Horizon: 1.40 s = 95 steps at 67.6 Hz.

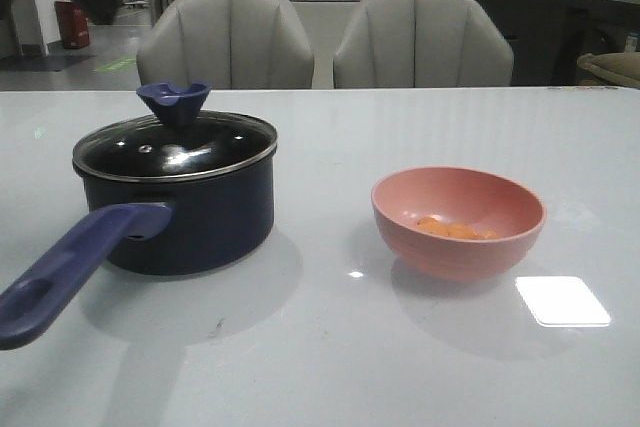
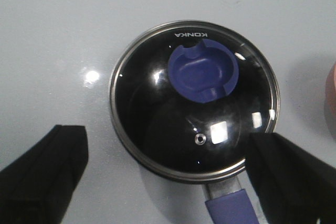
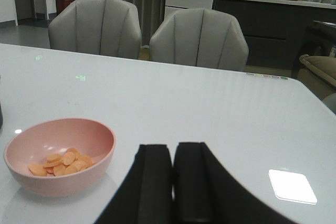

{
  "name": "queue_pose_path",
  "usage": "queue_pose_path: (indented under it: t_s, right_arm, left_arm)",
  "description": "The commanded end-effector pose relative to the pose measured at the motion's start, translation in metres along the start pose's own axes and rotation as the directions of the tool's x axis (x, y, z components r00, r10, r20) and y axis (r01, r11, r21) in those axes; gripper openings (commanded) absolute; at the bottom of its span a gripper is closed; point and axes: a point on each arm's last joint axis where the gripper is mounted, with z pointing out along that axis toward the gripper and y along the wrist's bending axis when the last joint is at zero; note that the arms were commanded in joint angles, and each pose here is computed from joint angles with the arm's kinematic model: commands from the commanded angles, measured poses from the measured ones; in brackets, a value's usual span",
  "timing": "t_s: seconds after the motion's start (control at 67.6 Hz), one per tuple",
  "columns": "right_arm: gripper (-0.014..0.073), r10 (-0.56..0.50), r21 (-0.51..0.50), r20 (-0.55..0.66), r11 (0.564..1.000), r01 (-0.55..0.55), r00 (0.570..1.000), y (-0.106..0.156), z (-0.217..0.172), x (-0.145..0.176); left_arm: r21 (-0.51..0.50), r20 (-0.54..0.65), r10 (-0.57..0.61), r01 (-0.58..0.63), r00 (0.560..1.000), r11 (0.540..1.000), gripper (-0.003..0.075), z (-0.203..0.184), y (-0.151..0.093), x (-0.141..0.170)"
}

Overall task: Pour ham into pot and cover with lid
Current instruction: 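Lower the left gripper onto the blue lid knob and grasp it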

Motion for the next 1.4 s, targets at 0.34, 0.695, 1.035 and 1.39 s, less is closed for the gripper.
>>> queue_pose_path:
  t_s: [0.34, 0.695, 1.035, 1.39]
  right_arm:
    - [0.0162, -0.016, 0.003, 0.107, 1.000, 0.016, 0.994, 0.000, -0.002, -0.011]
    - [0.0162, -0.016, 0.003, 0.107, 1.000, 0.016, 0.994, 0.000, -0.002, -0.011]
    - [0.0162, -0.016, 0.003, 0.107, 1.000, 0.016, 0.994, 0.000, -0.002, -0.011]
    - [0.0162, -0.016, 0.003, 0.107, 1.000, 0.016, 0.994, 0.000, -0.002, -0.011]
  left_arm:
    - [-0.059, -0.092, -0.032, 0.027, 0.995, 0.998, 0.0657, 0.054, -0.020, -0.069]
    - [-0.047, -0.187, -0.040, 0.031, 0.982, 0.998, 0.0657, 0.086, -0.032, -0.075]
    - [-0.052, -0.270, -0.053, 0.040, 0.961, 0.998, 0.0620, 0.100, -0.032, -0.065]
    - [-0.050, -0.243, -0.057, 0.046, 0.968, 0.998, 0.0225, 0.094, -0.032, -0.074]
